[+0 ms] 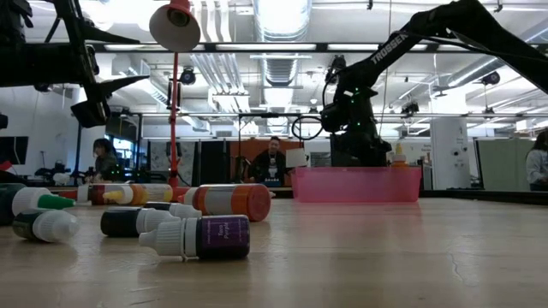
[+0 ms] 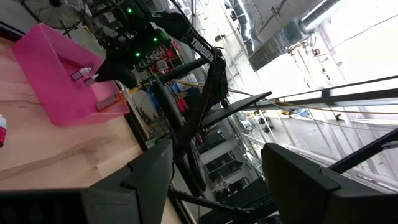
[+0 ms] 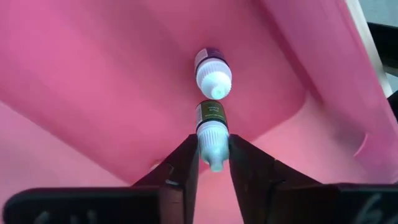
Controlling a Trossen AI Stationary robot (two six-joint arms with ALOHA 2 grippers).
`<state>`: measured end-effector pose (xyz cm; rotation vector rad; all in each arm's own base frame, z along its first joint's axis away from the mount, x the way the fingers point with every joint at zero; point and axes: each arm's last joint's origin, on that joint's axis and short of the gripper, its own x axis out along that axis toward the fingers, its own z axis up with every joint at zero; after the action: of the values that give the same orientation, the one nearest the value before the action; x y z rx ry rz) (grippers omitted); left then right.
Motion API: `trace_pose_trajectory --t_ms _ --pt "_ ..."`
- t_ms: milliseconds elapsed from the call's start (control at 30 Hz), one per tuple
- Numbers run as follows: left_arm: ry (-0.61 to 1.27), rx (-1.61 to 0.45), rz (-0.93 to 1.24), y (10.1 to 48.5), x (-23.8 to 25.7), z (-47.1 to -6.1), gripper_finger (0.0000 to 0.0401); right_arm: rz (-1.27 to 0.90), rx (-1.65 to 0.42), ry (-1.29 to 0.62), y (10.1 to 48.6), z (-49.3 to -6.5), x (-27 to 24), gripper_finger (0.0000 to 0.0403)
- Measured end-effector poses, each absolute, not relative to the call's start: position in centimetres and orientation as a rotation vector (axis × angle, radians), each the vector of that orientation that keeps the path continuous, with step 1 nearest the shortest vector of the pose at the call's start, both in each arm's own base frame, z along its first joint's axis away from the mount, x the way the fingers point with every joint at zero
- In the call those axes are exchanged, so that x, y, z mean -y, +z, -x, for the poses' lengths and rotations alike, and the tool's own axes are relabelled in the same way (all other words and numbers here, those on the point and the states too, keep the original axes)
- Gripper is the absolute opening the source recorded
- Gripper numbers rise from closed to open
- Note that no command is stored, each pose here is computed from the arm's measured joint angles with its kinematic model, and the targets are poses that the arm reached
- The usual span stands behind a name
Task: Pick & Place food coloring
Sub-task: Put the small green food coloring bottle into the red bin
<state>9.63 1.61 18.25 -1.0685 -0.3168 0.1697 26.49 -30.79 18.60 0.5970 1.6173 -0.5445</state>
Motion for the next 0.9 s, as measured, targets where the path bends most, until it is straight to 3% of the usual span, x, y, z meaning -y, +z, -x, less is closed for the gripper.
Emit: trace_pose_trajectory --t_ms 200,500,733,900 --pt "0.169 0.317 1.068 18.3 -1.6 -9.6 0.022 -0.592 -1.615 -0.542 18.6 -26.5 30.8 0.0123" --pt "0.17 0.317 1.068 18.2 -1.6 -9.6 0.022 -0.61 -1.62 -0.552 19.0 -26.4 30.7 0.0152" --pt "0.169 0.317 1.069 18.3 -1.6 -9.6 0.022 -0.618 -1.585 -0.567 21.4 -26.3 30.3 0.0162" --pt "0.17 0.317 1.069 18.2 -1.6 -9.6 0.022 -0.646 -1.43 -0.497 24.5 -27.1 29.9 0.016"
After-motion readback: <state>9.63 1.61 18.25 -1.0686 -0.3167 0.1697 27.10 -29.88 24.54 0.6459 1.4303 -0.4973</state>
